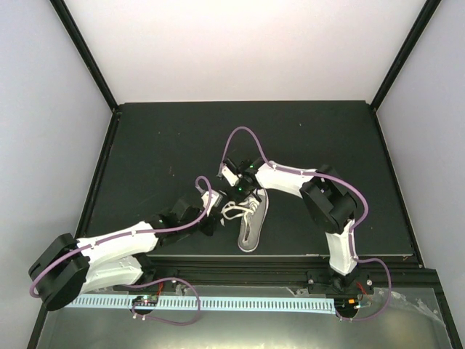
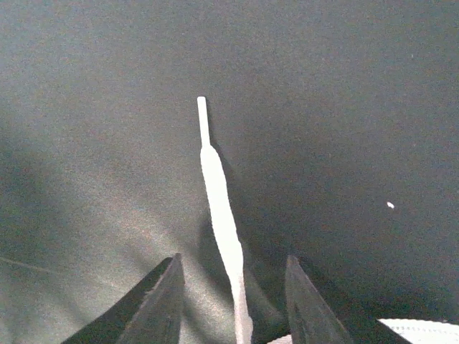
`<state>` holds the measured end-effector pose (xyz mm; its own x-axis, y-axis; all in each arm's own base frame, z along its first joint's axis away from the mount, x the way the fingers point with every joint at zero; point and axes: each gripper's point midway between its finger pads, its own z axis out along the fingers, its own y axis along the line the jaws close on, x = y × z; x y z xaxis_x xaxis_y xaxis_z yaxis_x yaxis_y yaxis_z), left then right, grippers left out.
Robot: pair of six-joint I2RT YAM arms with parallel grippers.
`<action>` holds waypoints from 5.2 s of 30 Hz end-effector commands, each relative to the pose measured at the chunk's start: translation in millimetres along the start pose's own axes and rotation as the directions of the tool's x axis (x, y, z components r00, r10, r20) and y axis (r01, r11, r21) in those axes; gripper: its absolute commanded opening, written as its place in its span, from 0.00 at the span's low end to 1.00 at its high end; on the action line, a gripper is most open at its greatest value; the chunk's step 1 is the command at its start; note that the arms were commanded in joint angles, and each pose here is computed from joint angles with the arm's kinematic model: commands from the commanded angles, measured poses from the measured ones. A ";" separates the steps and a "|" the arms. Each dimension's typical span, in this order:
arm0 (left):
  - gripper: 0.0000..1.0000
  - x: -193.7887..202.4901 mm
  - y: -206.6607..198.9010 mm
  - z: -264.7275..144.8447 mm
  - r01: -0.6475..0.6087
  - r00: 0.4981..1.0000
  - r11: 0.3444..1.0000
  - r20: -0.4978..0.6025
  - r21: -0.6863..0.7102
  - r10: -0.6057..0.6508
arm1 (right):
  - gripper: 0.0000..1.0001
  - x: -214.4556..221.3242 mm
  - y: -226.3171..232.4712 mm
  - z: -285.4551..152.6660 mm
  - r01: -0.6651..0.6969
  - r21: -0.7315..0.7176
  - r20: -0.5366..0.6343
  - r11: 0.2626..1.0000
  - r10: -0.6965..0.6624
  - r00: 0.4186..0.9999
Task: Tie the shoes
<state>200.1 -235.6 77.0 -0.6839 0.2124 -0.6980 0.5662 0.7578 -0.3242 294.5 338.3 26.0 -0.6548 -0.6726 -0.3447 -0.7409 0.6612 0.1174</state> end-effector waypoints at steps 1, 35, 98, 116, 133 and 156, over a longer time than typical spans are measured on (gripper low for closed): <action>0.02 -12.9 -5.1 -2.6 0.010 0.999 1.000 0.044 0.011 -0.010 | 0.36 -0.2 0.4 6.6 0.033 0.025 -0.012 0.999 -0.033 0.999; 0.02 -6.9 35.9 -6.5 0.118 0.993 0.983 0.042 -0.143 -0.113 | 0.02 134.0 -165.2 -194.6 -0.729 0.237 0.570 0.642 0.515 0.639; 0.02 -123.3 -74.6 0.4 -0.234 0.972 0.859 0.112 0.454 0.206 | 0.32 18.0 46.8 -171.3 -0.035 -0.363 0.535 0.931 0.239 0.810; 0.53 -10.1 -63.8 9.4 -0.022 0.998 0.905 -0.039 0.425 0.042 | 0.02 45.2 2.4 -157.9 -0.314 -0.275 0.510 0.909 0.415 0.753; 0.28 3.1 -66.7 34.7 -0.005 0.995 0.920 -0.093 0.391 0.045 | 0.02 49.2 3.7 -162.3 -0.311 -0.281 0.518 0.908 0.416 0.747; 0.02 3.5 -7.9 6.8 0.096 0.995 0.992 0.019 0.077 -0.098 | 0.02 130.9 -82.2 -156.1 -0.667 -0.174 0.527 0.724 0.641 0.558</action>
<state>193.4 -266.9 85.3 -0.6980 0.1662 -0.6966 0.6165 0.6345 -0.4663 250.9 163.6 126.5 -0.7535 0.1585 -0.6381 -0.2089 0.8625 0.4609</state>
